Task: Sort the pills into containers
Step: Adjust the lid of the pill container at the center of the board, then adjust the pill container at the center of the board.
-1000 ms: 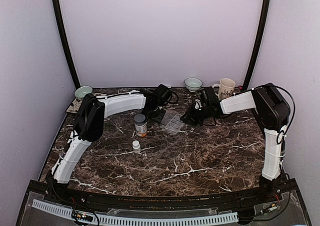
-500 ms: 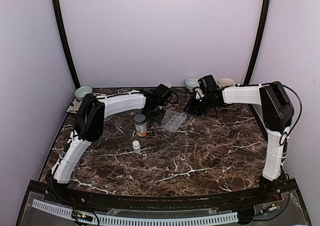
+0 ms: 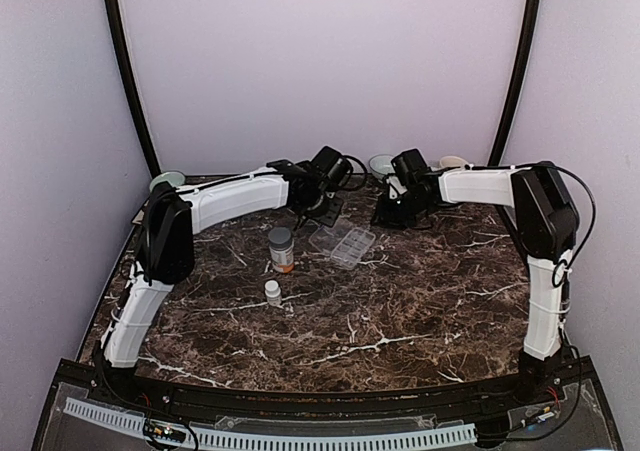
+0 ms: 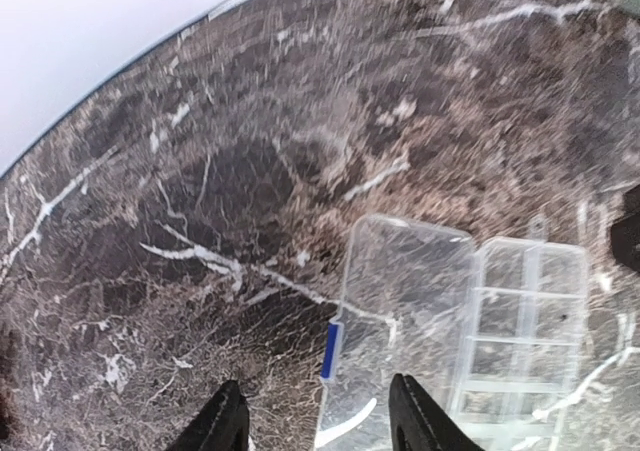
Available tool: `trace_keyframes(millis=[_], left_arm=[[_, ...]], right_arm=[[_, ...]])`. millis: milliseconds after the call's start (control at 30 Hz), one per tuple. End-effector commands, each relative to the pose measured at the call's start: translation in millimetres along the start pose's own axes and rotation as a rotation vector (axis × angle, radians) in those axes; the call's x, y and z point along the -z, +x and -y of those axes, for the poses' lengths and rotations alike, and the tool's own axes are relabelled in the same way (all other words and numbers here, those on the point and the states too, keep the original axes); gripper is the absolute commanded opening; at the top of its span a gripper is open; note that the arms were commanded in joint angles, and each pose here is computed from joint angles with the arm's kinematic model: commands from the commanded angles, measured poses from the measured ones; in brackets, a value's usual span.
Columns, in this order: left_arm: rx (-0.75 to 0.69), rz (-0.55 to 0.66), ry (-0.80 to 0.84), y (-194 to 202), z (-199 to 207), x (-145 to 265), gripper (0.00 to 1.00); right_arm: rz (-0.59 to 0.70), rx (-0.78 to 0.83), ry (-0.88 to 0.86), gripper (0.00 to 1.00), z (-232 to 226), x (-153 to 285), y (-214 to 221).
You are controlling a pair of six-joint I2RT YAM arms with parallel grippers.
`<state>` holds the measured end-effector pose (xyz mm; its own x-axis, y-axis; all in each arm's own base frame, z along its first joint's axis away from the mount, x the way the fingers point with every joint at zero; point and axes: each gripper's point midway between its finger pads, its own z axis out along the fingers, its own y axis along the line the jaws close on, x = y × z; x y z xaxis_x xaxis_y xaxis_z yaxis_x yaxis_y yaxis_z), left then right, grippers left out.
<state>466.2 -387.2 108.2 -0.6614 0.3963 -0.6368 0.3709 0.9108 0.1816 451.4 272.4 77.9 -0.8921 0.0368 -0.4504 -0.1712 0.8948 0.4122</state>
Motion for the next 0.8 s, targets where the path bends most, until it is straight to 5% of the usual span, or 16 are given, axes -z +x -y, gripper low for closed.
trace_keyframes(millis=[0, 300, 767], left_arm=[[0.022, 0.116, 0.008, -39, -7, 55, 0.49], [-0.004, 0.125, 0.069, -15, 13, 96, 0.48], [-0.038, 0.029, 0.139, 54, 59, 85, 0.40]], right_arm=[[-0.013, 0.032, 0.045, 0.28, 13, -13, 3], [-0.020, 0.036, 0.077, 0.27, 23, -32, -4], [-0.083, 0.041, 0.096, 0.27, 35, -46, 11]])
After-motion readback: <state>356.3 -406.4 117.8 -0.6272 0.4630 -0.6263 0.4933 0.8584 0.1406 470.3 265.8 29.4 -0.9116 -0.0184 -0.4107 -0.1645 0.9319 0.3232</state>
